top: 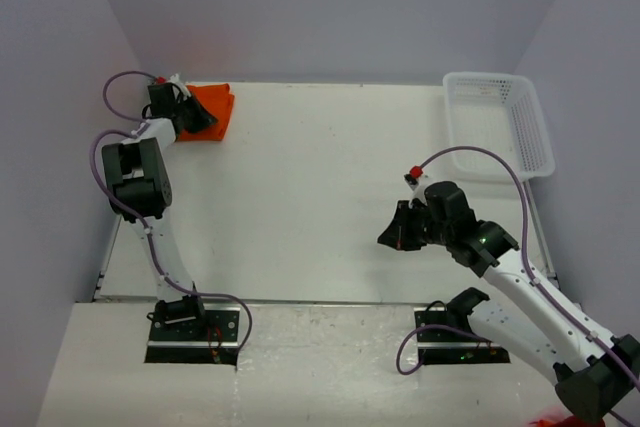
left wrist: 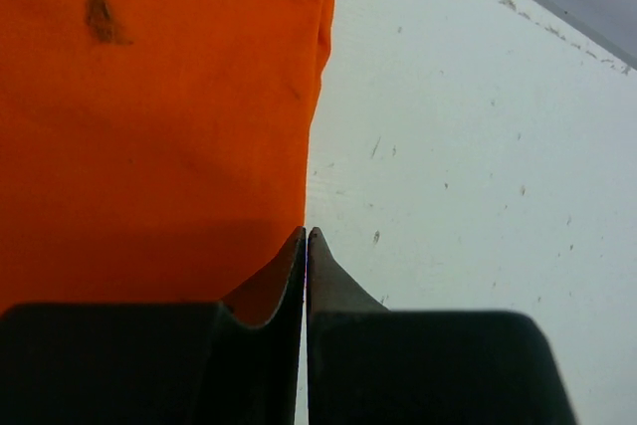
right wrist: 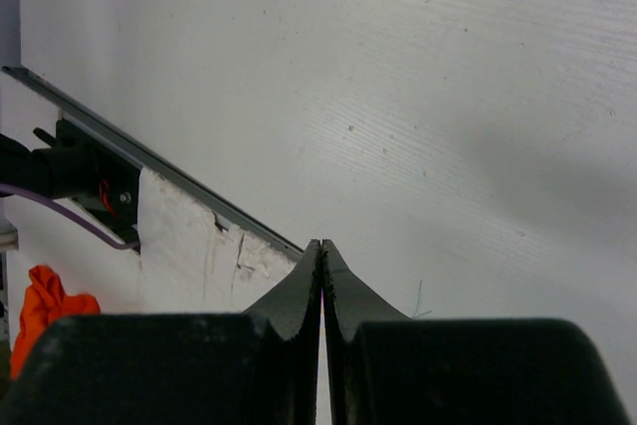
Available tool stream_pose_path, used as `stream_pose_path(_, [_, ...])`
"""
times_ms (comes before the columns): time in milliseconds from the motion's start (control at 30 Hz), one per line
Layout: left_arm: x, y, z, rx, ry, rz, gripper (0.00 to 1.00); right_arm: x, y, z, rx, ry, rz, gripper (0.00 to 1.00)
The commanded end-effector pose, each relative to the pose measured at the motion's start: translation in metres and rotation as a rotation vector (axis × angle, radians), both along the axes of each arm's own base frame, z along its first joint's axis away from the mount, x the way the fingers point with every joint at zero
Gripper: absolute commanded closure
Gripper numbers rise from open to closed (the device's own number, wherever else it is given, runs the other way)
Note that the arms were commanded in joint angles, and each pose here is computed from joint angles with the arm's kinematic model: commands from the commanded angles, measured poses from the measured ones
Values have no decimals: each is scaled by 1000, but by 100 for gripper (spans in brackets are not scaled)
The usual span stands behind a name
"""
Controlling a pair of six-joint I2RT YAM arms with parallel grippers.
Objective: Fold and stack the t-shirts
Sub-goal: Put the neatly folded tshirt into the corner of the board with the left arm
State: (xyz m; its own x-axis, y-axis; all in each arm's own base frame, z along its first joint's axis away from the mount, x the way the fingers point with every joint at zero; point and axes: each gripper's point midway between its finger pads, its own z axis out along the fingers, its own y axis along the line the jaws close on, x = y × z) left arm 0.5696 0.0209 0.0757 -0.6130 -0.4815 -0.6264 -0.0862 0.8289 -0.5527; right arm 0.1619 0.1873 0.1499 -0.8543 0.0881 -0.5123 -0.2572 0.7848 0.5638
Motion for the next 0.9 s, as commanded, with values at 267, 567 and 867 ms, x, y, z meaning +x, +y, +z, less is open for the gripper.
stream_pose_path(267, [-18, -1, -47, -86, 57, 14, 100, 3, 7, 22, 61, -55, 11, 100])
stream_pose_path(567, [-23, -8, -48, -112, 31, -7, 100, 2, 7, 18, 63, -45, 9, 100])
stream_pose_path(867, [-4, -21, 59, -158, -193, -80, 100, 6, 12, 14, 73, -60, 27, 100])
